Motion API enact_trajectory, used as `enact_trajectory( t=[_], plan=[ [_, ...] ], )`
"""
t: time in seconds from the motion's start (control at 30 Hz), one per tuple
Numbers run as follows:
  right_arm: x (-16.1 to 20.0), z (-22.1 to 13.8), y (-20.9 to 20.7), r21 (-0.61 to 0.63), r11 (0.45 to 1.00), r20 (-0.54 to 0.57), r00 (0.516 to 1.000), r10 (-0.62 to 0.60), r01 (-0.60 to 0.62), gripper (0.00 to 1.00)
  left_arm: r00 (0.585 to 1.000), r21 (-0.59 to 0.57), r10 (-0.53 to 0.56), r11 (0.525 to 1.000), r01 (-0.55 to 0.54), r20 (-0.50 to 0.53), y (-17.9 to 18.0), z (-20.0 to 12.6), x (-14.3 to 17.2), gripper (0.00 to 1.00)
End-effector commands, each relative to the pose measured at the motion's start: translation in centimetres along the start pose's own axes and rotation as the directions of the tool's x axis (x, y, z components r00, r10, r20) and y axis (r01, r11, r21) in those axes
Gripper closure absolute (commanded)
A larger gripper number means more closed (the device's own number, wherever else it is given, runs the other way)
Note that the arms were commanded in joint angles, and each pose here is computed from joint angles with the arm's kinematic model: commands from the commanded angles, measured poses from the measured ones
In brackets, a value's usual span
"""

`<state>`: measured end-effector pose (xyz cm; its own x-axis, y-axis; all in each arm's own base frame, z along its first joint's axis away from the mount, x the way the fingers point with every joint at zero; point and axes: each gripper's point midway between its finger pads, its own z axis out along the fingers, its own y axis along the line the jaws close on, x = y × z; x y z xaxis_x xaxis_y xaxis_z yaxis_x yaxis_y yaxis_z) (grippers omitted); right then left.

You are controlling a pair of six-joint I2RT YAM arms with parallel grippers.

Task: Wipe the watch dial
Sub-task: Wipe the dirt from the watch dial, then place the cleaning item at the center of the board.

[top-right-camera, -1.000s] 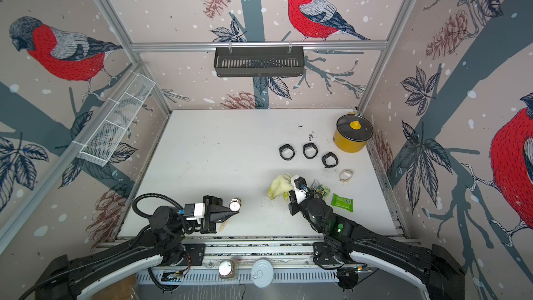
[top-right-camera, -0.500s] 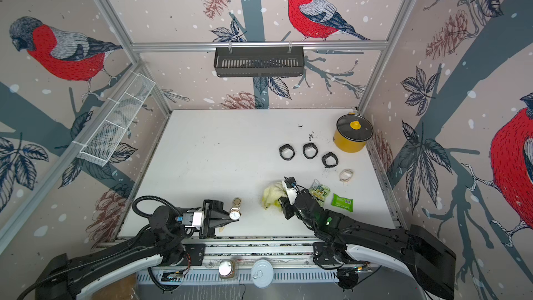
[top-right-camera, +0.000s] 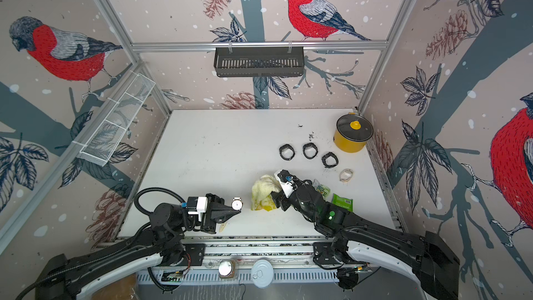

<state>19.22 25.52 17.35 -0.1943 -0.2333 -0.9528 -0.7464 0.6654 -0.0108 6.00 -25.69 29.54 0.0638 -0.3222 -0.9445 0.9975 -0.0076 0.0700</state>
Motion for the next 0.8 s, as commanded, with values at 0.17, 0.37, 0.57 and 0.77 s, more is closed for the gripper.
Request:
enact_trajectory(
  t=[0.17, 0.37, 0.57, 0.77],
  plan=[
    [-0.4, 0.5, 1.7, -0.079, 0.980, -0.030, 0.982, -0.188, 0.185, 0.01, 1.000, -0.009, -0.017, 1.000, 0.017, 0.022, 0.1, -0.2, -0.3, 1.00],
    [0.6, 0.3, -0.7, 0.073, 0.902, -0.116, 0.902, -0.415, 0.425, 0.01, 1.000, -0.003, 0.026, 1.000, -0.026, 0.003, -0.1, -0.2, 0.3, 1.00],
    [1.9, -0.7, -4.8, 0.215, 0.775, -0.351, 0.788, -0.506, 0.594, 0.01, 0.999, -0.027, 0.045, 0.999, -0.045, -0.014, 0.3, -0.4, 1.0, 1.00],
    [6.0, 0.5, -7.0, 0.189, 0.905, -0.531, 0.815, -0.233, 0.382, 0.01, 0.999, -0.040, 0.046, 0.998, -0.047, -0.026, 0.6, -0.4, 1.4, 1.00]
  ],
)
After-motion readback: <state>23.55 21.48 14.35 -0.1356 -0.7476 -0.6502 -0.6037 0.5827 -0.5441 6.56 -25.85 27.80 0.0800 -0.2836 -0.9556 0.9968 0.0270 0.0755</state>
